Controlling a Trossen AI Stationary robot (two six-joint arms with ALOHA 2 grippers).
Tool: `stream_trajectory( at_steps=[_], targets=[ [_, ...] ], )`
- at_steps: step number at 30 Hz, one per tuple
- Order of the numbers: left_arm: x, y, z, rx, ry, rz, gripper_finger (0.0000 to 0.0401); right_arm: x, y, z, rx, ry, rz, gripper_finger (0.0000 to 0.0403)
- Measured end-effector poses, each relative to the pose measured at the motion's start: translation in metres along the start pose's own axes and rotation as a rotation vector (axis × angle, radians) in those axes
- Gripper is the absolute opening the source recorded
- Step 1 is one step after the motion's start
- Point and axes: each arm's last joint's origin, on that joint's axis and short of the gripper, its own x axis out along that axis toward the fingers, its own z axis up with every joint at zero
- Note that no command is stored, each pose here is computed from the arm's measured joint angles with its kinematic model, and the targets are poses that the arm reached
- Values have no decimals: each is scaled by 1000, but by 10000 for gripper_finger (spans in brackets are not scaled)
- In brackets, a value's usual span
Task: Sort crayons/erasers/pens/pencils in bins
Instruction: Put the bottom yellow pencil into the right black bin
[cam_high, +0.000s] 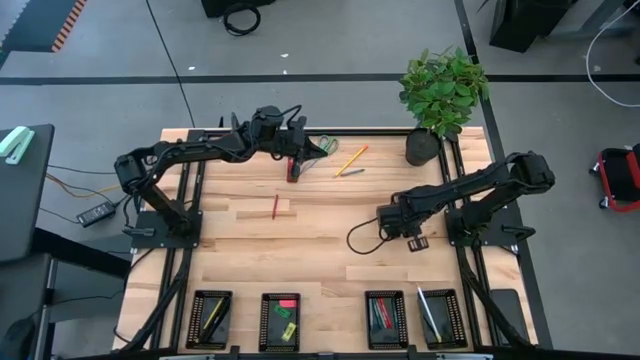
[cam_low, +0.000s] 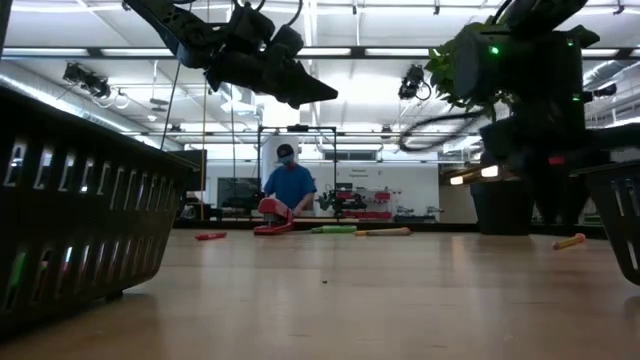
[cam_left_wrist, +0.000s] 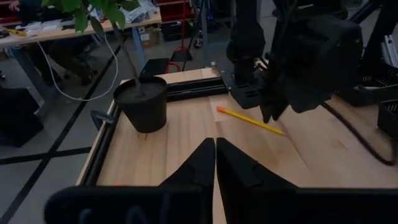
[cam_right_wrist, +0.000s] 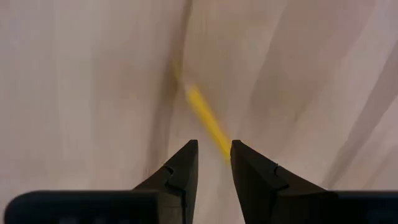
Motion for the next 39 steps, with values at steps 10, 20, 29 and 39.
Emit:
stream_trajectory(
  at_steps=[10, 20, 29, 39],
  targets=[
    [0, -1, -3, 6, 27, -9, 15, 13, 4, 4, 44, -24, 34, 102],
    [0, -1, -4, 11, 38, -11, 25, 24, 5, 6, 92, -37, 44, 96],
    [0, -1, -5, 6, 41, -12, 18, 25, 8, 11, 137, -45, 62, 48],
    [0, -1, -5, 6, 41, -12, 20, 7, 5, 30, 255, -167, 64, 38]
  ],
)
